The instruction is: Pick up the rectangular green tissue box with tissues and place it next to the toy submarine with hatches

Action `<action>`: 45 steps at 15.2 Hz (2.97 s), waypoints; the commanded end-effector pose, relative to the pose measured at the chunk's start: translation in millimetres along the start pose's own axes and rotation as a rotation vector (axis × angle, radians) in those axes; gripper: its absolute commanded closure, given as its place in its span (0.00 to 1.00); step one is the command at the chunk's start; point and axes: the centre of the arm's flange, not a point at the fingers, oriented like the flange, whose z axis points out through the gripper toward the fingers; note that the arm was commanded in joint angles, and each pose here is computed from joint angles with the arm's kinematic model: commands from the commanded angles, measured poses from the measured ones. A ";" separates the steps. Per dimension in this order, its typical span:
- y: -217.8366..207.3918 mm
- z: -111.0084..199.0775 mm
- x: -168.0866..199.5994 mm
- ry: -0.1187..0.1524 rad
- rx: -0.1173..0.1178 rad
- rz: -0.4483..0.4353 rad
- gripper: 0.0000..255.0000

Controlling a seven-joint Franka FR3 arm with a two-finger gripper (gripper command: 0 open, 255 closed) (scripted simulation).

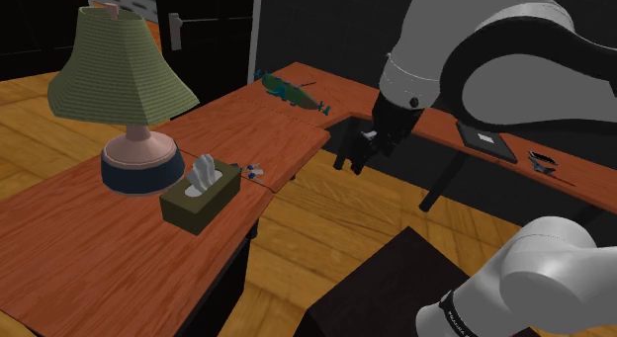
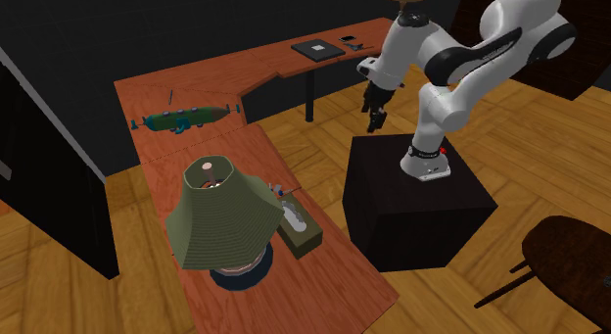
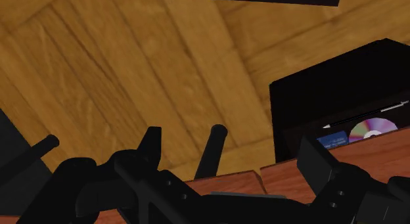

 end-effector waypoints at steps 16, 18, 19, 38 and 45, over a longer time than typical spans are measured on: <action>-242.1 61.4 70.0 0.314 -0.297 0.370 0.00; -266.9 71.1 85.4 0.351 -0.332 0.412 0.00; -278.8 76.1 93.6 0.369 -0.350 0.434 0.00; -358.4 156.3 206.1 0.552 -0.525 0.648 0.00; -358.5 156.3 206.1 0.552 -0.525 0.648 0.00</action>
